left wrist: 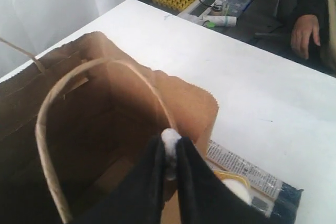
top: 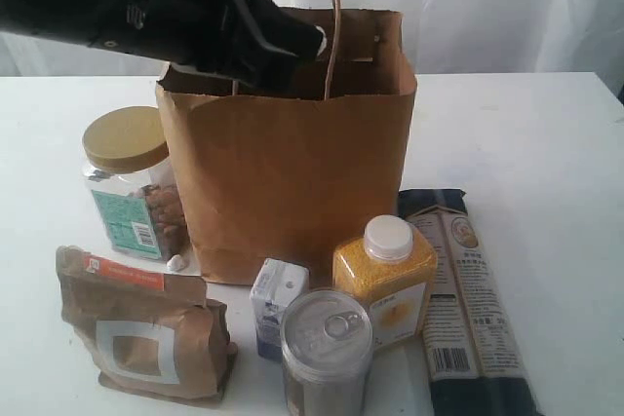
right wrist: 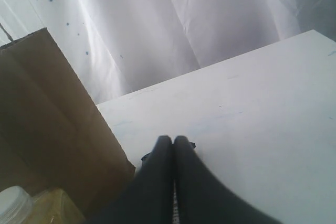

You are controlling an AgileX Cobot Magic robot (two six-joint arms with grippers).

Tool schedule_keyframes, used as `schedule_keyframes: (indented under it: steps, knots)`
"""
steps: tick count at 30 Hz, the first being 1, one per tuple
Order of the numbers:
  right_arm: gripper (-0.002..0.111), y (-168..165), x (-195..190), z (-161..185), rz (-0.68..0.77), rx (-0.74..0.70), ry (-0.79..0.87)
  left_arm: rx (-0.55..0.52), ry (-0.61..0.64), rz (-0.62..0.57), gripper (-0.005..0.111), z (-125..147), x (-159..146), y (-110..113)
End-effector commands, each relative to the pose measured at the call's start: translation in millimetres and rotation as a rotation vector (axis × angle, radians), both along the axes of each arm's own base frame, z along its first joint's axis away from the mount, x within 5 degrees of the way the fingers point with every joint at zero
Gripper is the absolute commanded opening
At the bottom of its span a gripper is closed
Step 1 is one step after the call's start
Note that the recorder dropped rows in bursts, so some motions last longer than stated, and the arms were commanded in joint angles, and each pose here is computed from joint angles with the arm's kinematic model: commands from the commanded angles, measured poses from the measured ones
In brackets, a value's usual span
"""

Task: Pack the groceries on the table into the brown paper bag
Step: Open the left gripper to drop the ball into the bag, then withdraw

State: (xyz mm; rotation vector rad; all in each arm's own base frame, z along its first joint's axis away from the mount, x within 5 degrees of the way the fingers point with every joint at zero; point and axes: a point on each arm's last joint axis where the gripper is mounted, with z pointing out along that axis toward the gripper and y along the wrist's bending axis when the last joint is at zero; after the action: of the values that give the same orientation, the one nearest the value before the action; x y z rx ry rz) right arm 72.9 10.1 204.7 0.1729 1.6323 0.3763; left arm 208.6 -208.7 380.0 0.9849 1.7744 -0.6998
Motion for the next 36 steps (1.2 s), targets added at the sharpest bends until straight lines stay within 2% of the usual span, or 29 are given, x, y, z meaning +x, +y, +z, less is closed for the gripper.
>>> schedule_keyframes:
  steps: [1,8,11,12,13,14,16,18,25,32,36]
  knots:
    - [0.000,-0.3,-0.1,1.7,-0.003,-0.012,-0.015,0.036,-0.037,0.037,0.000,3.3,0.8,4.8]
    - [0.000,-0.3,-0.1,1.7,-0.003,-0.012,-0.015,0.047,-0.060,0.079,0.000,1.9,6.5,5.7]
    - [0.000,-0.3,-0.1,1.7,-0.003,-0.012,-0.015,0.075,-0.026,0.057,0.003,-4.6,6.8,3.2]
    - [0.000,-0.3,-0.1,1.7,-0.003,-0.012,-0.015,0.080,-0.021,0.054,0.013,-5.8,6.7,3.0]
    - [0.000,-0.3,-0.1,1.7,-0.003,-0.012,-0.015,0.073,-0.020,0.062,0.019,-5.9,7.8,2.7]
    - [0.000,-0.3,-0.1,1.7,-0.003,-0.012,-0.015,0.039,-0.020,0.092,0.034,-3.5,9.8,2.8]
    - [0.000,-0.3,-0.1,1.7,-0.003,-0.012,-0.015,0.006,-0.017,0.122,0.047,-1.3,11.8,3.2]
    - [0.000,-0.3,-0.1,1.7,-0.003,-0.012,-0.015,0.001,-0.018,0.127,0.050,-0.9,12.1,3.2]
    - [0.000,-0.3,-0.1,1.7,-0.003,-0.012,-0.015,0.017,0.005,0.073,0.048,8.4,-4.9,11.4]
    - [0.000,-0.3,-0.1,1.7,-0.003,-0.012,-0.015,0.069,0.054,-0.044,0.023,22.5,-40.7,29.3]
    - [0.000,-0.3,-0.1,1.7,-0.003,-0.012,-0.015,0.067,0.077,-0.099,0.015,36.0,-68.9,46.4]
